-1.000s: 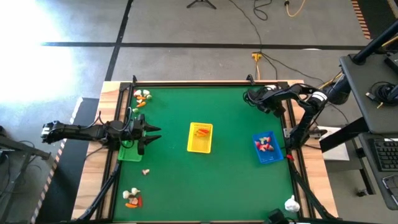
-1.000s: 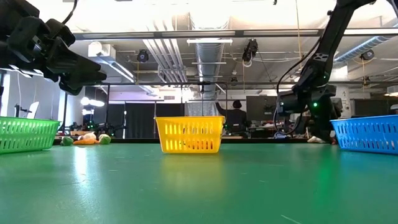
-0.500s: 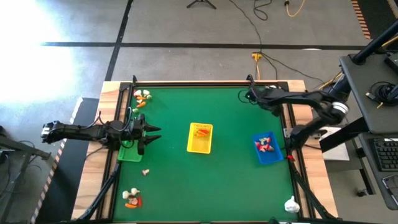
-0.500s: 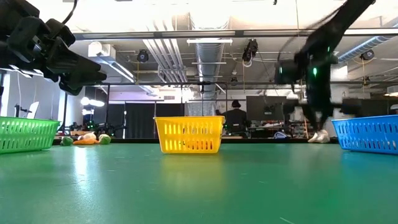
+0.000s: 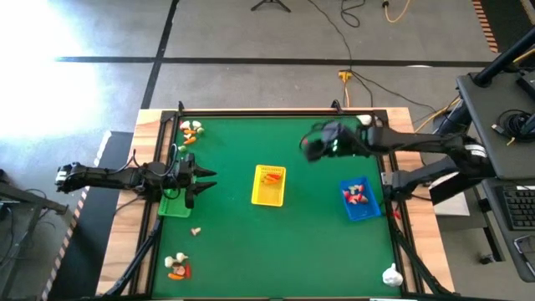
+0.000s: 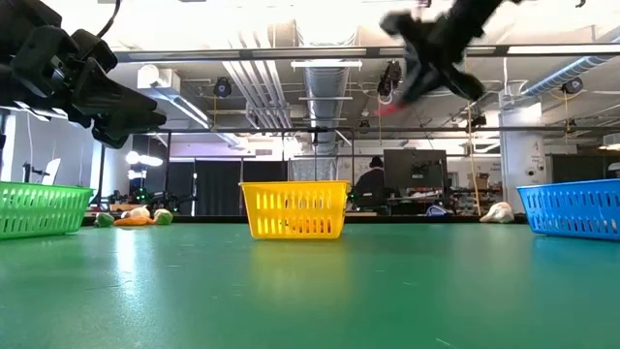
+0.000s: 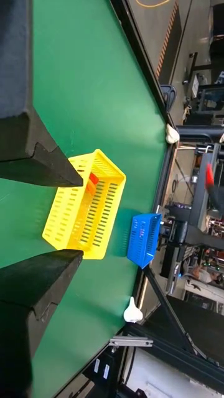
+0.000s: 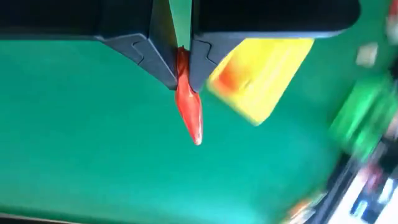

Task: Sort produce into baskets
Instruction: Put the red chili pepper into the yellow bin

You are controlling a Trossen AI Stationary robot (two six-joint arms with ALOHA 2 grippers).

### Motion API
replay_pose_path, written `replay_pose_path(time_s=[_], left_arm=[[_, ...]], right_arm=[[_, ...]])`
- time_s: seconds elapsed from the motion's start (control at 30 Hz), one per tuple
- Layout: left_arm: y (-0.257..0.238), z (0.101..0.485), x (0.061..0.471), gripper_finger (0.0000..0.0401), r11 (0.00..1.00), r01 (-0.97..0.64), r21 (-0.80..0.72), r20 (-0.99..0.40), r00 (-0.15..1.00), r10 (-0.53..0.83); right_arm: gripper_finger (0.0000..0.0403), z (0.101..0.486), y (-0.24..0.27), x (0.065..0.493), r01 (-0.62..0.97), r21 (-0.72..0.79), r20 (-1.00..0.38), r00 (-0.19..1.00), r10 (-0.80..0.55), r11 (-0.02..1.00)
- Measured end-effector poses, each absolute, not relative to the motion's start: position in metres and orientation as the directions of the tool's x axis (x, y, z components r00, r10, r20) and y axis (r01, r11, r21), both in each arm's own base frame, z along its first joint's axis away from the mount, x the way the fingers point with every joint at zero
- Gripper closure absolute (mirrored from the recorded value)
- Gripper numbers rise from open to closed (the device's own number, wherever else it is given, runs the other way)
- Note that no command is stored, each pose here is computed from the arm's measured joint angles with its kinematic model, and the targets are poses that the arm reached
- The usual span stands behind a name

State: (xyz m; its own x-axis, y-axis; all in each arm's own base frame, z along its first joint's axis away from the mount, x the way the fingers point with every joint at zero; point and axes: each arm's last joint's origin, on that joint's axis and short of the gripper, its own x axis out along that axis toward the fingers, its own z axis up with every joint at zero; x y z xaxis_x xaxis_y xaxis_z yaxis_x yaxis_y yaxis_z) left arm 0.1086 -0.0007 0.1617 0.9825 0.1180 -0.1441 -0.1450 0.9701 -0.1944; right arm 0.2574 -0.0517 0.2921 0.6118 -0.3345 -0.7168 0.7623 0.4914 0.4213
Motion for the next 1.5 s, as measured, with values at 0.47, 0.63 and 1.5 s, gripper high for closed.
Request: replay_pose_path(time_s=[0.47,0.63,1.5], left_arm=[[-0.001,0.162,0.109,0.0243,0.97,-0.145,-0.195,-0.144,0.983,0.118],[-0.001,0.162,0.109,0.0243,0.97,-0.145,-0.194,-0.144,0.983,0.118],[0.004,0.162,0.108,0.0243,0.944,-0.297,-0.142,-0.139,0.95,0.278]], right_arm=[[0.0387,0.231,0.022,0.397,0.413,0.041,-0.837,0.511,-0.194,0.91],[0.0376,0.206,0.002,0.423,0.468,-0.025,-0.9,0.375,-0.224,0.883],[0.023,0.25,0.018,0.44,0.424,-0.101,-0.943,0.247,-0.222,0.9]])
